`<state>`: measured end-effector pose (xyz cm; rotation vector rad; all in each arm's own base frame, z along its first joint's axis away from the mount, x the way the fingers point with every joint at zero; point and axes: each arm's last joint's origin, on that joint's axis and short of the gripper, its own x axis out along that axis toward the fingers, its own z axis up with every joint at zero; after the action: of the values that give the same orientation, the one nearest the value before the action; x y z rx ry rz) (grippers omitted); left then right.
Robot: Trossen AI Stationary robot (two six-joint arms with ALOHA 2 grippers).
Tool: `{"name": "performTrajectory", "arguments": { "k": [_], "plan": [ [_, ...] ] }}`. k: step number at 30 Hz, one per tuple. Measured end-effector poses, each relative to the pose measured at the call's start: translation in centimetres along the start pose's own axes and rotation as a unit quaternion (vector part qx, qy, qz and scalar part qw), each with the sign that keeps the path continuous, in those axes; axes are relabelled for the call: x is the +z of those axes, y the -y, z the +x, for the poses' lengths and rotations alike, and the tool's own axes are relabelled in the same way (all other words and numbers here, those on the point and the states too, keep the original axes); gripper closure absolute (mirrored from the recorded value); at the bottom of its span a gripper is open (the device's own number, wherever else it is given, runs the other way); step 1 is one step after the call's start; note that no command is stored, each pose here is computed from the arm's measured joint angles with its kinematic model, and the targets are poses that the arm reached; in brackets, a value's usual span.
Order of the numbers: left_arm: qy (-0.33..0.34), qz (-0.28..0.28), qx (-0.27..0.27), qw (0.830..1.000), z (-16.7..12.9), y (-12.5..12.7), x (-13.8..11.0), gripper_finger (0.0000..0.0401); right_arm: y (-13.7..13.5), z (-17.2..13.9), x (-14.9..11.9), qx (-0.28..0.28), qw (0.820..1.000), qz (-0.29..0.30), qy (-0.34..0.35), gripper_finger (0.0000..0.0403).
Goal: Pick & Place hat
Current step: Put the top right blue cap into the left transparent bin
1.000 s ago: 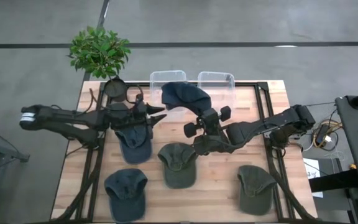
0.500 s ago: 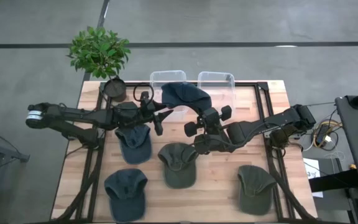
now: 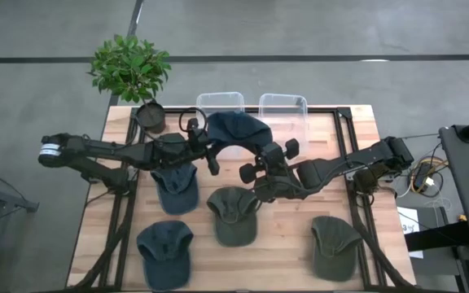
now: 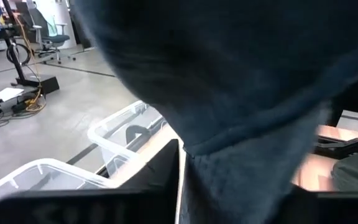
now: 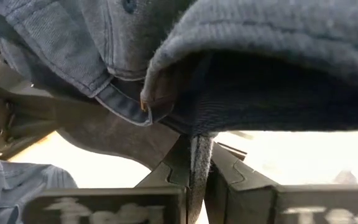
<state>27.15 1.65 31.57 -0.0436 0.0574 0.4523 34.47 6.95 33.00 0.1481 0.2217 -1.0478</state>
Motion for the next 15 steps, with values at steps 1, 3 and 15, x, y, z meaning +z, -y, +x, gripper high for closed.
{"name": "performTrajectory", "arguments": {
  "k": [1,3,15],
  "plan": [
    [-0.001,0.001,0.002,1.000,0.00,-0.01,-0.02,0.0345,0.00,0.00,0.00,0.001,1.000,-0.002,-0.001,0.0390],
    [-0.004,0.002,0.007,1.000,0.01,-0.06,-0.09,0.0383,-0.03,-0.01,-0.04,0.005,1.000,-0.003,-0.005,0.0390],
    [-0.020,-0.042,0.044,0.998,-0.07,-0.22,-0.50,0.0396,0.02,-0.08,-0.01,0.043,0.995,-0.082,-0.039,0.0355]
  ]
}}
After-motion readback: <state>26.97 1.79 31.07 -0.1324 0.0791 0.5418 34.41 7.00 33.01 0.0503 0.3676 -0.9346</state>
